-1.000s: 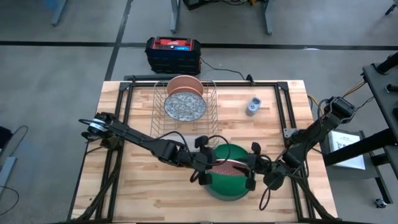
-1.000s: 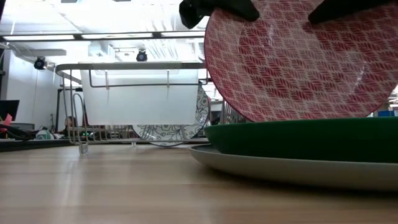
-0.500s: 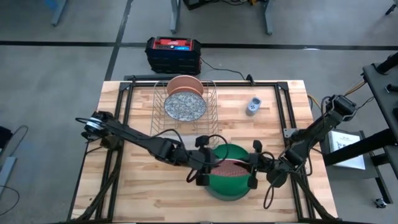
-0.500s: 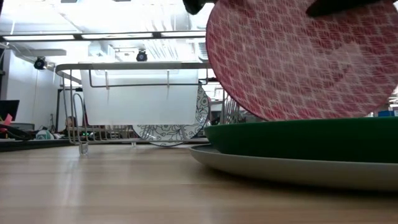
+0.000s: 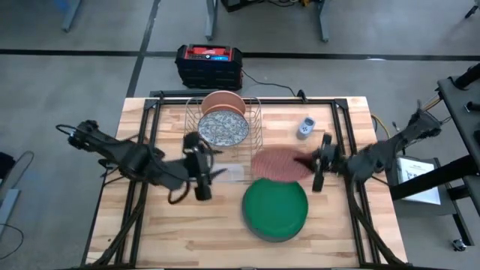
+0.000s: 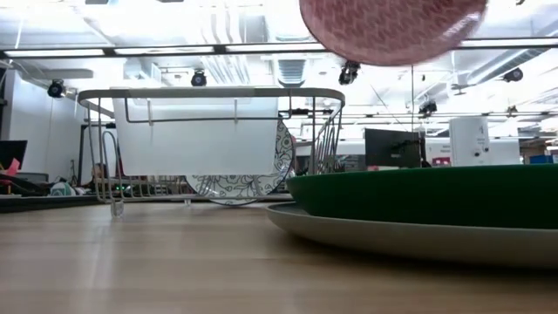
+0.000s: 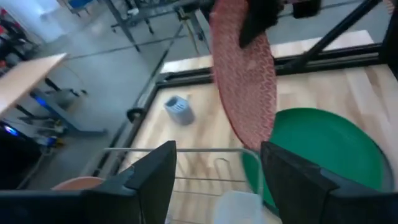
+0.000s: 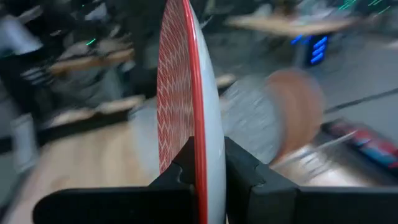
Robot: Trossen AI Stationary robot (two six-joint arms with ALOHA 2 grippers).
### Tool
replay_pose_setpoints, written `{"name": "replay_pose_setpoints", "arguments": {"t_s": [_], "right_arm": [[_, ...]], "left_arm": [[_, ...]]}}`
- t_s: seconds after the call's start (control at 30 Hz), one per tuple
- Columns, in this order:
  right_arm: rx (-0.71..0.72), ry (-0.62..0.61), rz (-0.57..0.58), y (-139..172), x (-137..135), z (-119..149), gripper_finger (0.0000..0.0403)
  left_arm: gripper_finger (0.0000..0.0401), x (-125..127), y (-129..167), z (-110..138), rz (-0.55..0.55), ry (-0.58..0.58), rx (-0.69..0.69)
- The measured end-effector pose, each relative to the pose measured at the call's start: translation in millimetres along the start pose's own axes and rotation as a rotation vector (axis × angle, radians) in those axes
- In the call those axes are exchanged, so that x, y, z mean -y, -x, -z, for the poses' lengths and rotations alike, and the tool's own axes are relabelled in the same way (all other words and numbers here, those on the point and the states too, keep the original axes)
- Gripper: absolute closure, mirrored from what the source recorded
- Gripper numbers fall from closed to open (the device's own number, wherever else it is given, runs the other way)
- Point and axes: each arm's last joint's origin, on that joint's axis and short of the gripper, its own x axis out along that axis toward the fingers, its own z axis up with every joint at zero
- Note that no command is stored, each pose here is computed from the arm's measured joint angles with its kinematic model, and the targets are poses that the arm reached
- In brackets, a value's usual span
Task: Sort dishes
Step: Put the red patterned plate in the dish rack
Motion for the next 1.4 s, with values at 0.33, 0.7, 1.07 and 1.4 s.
{"name": "replay_pose_setpoints", "arguments": {"t_s": [0.33, 0.7, 1.07, 1.4], "right_arm": [[0.271, 0.126, 0.02, -35, 58, -43, 0.0383], [0.256, 0.119, -0.058, -106, 104, -34, 0.0384], [0.327, 0.12, -0.052, -154, 111, -18, 0.0384], [0.387, 0.127, -0.038, -200, 118, 19, 0.0384]], "left_arm": [[0.0182, -30, 8, -6, -0.237, -0.23, 0.041], [0.0182, -71, 10, -7, -0.35, -0.243, 0.011], [0.0182, -87, 22, -6, -0.398, -0.215, 0.006], [0.0182, -89, 23, 1, -0.397, -0.255, -0.048]]}}
